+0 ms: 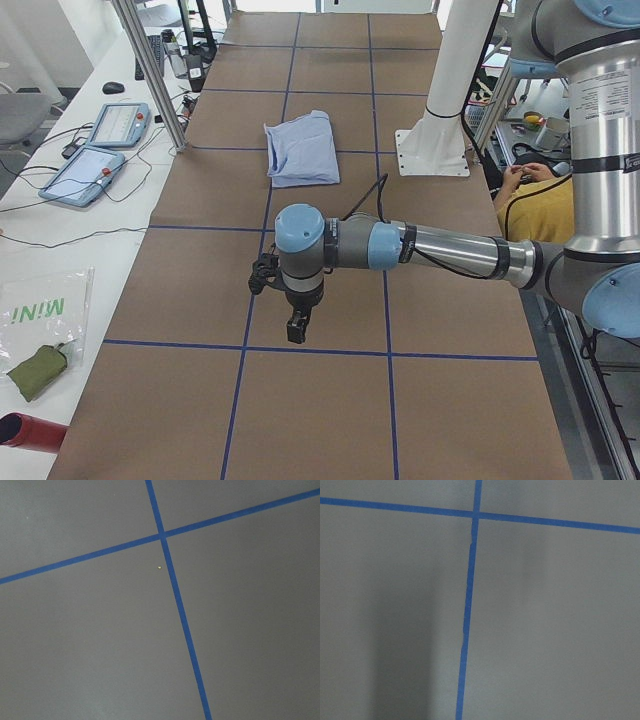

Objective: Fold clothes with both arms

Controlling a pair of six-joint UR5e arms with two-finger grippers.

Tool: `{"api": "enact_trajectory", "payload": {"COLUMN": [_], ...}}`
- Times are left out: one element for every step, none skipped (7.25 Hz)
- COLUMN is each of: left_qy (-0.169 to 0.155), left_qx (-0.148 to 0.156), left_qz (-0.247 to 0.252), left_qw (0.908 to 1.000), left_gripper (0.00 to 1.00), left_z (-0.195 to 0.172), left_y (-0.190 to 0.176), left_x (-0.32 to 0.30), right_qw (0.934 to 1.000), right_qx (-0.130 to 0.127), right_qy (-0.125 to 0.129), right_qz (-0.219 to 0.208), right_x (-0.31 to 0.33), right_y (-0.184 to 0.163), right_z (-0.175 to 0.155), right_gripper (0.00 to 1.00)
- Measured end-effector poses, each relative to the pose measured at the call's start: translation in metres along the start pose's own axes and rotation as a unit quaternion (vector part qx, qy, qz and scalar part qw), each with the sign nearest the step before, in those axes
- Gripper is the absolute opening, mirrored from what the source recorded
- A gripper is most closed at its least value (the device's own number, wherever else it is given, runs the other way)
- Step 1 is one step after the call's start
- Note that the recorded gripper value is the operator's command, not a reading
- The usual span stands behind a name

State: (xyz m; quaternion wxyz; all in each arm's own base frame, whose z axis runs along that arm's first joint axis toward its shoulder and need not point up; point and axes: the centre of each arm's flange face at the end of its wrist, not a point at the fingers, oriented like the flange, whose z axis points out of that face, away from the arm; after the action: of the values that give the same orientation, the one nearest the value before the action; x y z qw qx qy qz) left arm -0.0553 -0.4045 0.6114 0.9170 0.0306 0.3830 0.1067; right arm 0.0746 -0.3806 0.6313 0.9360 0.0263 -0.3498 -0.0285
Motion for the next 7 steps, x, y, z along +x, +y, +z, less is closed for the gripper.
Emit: {"api": "enact_trajectory", "payload": {"left_qy": [0.019, 0.027, 0.028, 0.025, 0.022, 0.021, 0.020], "left_qx": [0.002, 0.007, 0.017, 0.032, 0.044, 0.052, 0.055], "left_qz": [-0.004, -0.003, -0.002, -0.005, -0.008, -0.011, -0.013], "left_qw": [0.9998, 0.9996, 0.9995, 0.9992, 0.9987, 0.9984, 0.9982], "left_gripper": [1.00, 1.00, 1.00, 1.00, 1.00, 1.00, 1.00], "left_z": [0.002, 0.000, -0.006, -0.017, -0.025, -0.031, -0.032], "left_y": [0.006, 0.004, -0.001, -0.005, -0.006, -0.005, -0.003], "left_x": [0.002, 0.005, 0.005, 0.000, -0.005, -0.009, -0.012], "right_qw": [1.0000, 1.0000, 1.0000, 0.9999, 0.9995, 0.9991, 0.9988], "right_qx": [0.001, 0.001, 0.002, 0.009, 0.018, 0.025, 0.030], "right_qy": [-0.001, -0.001, 0.000, -0.007, -0.018, -0.023, -0.023], "right_qz": [-0.001, -0.001, -0.002, -0.008, -0.017, -0.025, -0.030], "right_x": [0.001, 0.001, 0.000, -0.001, -0.002, 0.000, 0.001], "right_y": [0.000, 0.000, 0.000, -0.001, 0.001, 0.005, 0.007], "right_z": [0.001, 0.001, 0.001, 0.001, 0.002, 0.005, 0.007], "right_gripper": [1.00, 1.00, 1.00, 1.00, 1.00, 1.00, 1.00]}}
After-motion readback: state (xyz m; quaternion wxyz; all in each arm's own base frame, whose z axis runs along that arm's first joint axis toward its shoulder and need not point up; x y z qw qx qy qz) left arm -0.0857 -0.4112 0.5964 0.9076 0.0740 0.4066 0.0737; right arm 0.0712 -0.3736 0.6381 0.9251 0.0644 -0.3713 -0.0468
